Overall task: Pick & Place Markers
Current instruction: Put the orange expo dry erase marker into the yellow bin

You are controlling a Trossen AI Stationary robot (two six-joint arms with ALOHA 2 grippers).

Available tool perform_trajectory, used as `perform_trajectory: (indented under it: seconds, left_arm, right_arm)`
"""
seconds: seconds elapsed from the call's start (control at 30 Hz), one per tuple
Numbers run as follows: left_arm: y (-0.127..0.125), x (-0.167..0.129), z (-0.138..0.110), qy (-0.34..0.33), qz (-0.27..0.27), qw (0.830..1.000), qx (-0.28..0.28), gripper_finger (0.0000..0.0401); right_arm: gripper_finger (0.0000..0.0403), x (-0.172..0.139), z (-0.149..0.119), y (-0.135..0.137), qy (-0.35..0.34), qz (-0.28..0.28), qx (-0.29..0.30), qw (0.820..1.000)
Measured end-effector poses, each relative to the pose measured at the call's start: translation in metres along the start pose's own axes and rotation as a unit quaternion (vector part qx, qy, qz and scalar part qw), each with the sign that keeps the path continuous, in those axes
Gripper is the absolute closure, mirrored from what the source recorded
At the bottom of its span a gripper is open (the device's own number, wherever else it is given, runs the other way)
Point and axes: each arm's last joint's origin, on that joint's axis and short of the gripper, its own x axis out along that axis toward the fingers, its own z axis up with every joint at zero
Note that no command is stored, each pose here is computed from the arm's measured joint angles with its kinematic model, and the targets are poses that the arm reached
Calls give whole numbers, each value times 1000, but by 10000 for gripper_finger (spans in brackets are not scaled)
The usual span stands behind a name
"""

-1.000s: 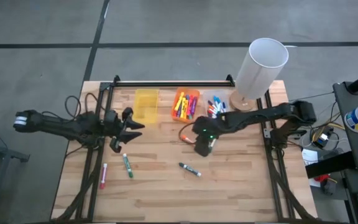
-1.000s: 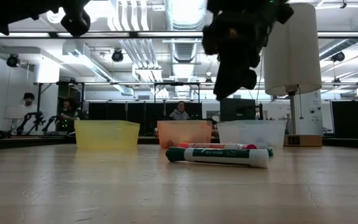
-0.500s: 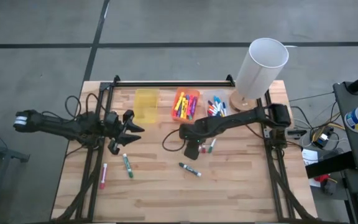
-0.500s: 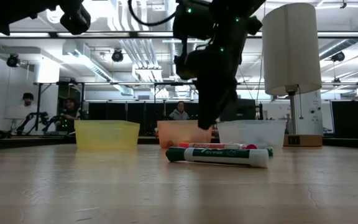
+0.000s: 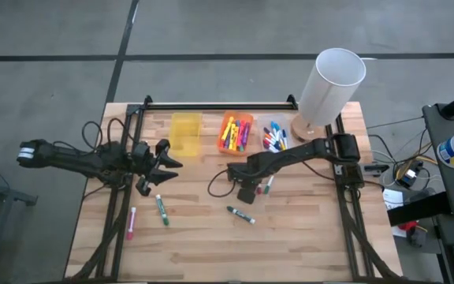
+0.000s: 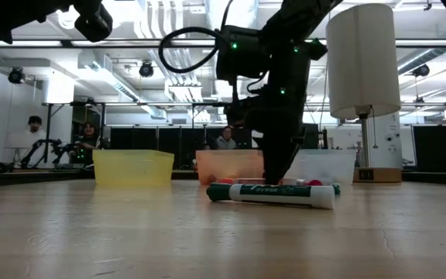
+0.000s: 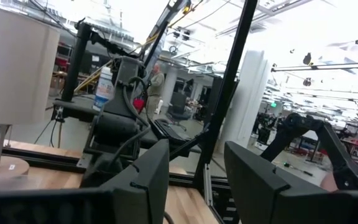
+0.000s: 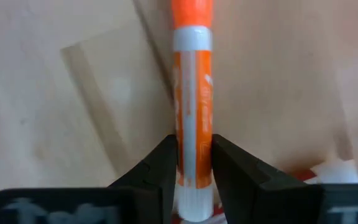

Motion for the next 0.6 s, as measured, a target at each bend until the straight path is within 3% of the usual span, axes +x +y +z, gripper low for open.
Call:
perform_trajectory:
  seconds: [0.6]
  left_arm:
    - [2, 4, -5, 15, 6, 1000, -5, 252]
  right_arm:
    - [342, -9, 5, 10, -24, 26, -12, 999]
